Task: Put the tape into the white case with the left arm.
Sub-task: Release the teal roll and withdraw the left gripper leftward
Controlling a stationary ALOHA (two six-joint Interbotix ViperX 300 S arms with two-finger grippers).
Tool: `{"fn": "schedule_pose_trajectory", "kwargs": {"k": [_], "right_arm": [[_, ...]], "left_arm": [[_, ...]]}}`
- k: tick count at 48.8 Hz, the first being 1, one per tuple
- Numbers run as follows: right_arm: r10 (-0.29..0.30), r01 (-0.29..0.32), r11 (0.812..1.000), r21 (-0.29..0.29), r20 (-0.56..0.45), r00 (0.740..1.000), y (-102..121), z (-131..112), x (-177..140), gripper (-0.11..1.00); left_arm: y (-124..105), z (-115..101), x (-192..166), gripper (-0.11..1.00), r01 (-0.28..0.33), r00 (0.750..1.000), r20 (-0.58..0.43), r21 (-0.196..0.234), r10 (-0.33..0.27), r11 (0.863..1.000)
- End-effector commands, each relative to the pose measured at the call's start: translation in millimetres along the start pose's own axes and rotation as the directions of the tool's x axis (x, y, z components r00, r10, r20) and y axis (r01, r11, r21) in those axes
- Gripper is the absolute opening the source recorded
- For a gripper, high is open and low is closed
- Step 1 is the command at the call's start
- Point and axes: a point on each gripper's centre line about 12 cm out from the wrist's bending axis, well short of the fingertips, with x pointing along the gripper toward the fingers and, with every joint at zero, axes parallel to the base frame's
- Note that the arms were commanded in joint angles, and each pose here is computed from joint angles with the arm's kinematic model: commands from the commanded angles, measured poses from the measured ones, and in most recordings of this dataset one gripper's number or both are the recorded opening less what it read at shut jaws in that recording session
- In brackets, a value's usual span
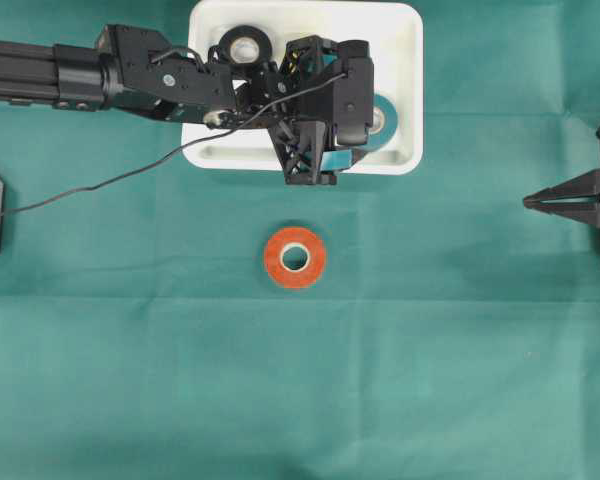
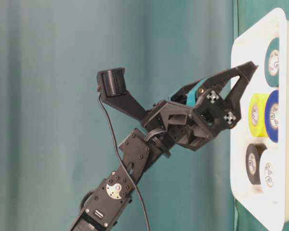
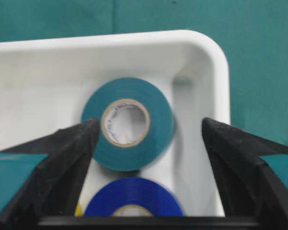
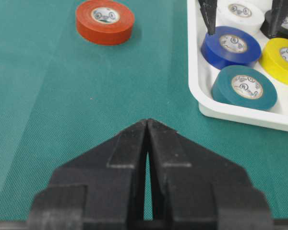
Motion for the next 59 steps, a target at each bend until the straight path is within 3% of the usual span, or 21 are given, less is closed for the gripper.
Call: {"fn": "schedule_pose_trajectory", "kwargs": {"k": [1, 19, 33, 59], "right_arm": [[-0.001, 0.001, 1.000, -0.001, 0.014, 1.000, -0.3, 5.2, 1.0, -0.10], [-0.001, 0.001, 1.000, -0.003, 0.014, 1.000, -0.3, 5.2, 1.0, -0.10], [-0.001, 0.001, 1.000, -0.003, 0.014, 1.000, -0.3, 5.2, 1.0, -0.10], [-0.001, 0.001, 1.000, -0.001, 0.014, 1.000, -0.3, 5.2, 1.0, -0.10]], "left_arm": [[5.7, 16.9, -20.5, 0.84, -0.017, 0.998, 0.054, -0.001, 0.017, 1.000], [-4.1, -13.2, -69.9, 0.84, -0.008, 1.000, 0.026, -0.011, 0.008, 1.000], [-18.0, -54.3, -124.9, 0.84, 0.001, 1.000, 0.011, -0.023, 0.000, 1.000], [-34.6, -110.4, -189.9, 0.84, -0.012, 0.998, 0.061, -0.024, 0.014, 1.000]]}}
